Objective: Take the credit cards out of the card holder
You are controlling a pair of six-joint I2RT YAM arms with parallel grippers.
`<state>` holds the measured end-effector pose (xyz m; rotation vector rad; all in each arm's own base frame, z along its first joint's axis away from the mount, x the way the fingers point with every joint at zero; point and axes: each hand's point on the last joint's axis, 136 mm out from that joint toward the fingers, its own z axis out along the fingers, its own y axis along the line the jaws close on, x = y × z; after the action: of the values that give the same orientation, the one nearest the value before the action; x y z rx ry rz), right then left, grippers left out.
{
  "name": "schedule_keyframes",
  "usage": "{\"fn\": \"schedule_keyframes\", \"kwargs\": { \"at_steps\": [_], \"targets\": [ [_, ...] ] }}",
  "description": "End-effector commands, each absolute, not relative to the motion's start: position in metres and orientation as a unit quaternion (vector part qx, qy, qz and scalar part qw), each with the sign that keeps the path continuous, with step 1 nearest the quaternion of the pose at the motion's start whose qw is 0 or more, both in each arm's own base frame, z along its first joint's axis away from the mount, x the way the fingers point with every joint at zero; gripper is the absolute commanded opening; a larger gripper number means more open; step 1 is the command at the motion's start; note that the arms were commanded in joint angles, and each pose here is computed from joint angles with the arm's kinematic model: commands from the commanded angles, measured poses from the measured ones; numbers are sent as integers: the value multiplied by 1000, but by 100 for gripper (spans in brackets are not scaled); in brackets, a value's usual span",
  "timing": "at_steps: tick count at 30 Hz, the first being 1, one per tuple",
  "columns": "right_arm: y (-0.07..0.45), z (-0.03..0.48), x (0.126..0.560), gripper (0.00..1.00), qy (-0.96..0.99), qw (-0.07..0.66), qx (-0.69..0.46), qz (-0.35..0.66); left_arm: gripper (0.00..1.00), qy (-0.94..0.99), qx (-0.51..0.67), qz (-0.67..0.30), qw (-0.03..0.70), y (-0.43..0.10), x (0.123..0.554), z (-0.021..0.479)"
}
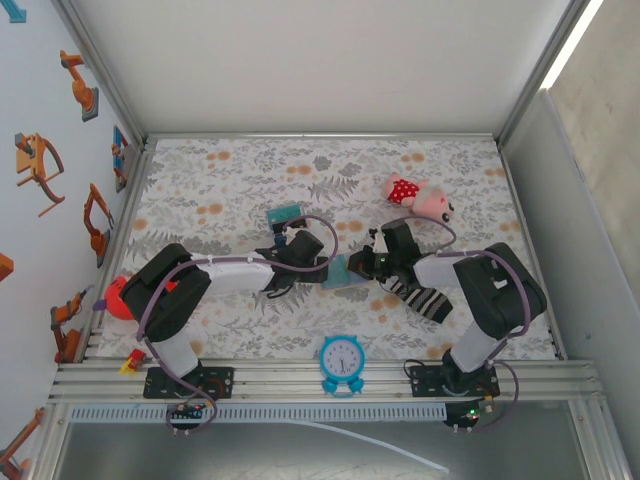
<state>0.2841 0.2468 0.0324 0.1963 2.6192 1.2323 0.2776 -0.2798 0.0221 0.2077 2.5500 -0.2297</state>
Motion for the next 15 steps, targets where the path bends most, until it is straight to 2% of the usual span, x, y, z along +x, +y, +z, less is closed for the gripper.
{"fn": "schedule_keyframes", "kwargs": {
  "at_steps": [1,15],
  "targets": [
    [241,38,286,0,893,132,69,426,97,964,102,-82,232,-282,258,0],
    [235,42,285,0,891,135,75,427,97,947,144,-114,265,-301,266,26]
  ]
}}
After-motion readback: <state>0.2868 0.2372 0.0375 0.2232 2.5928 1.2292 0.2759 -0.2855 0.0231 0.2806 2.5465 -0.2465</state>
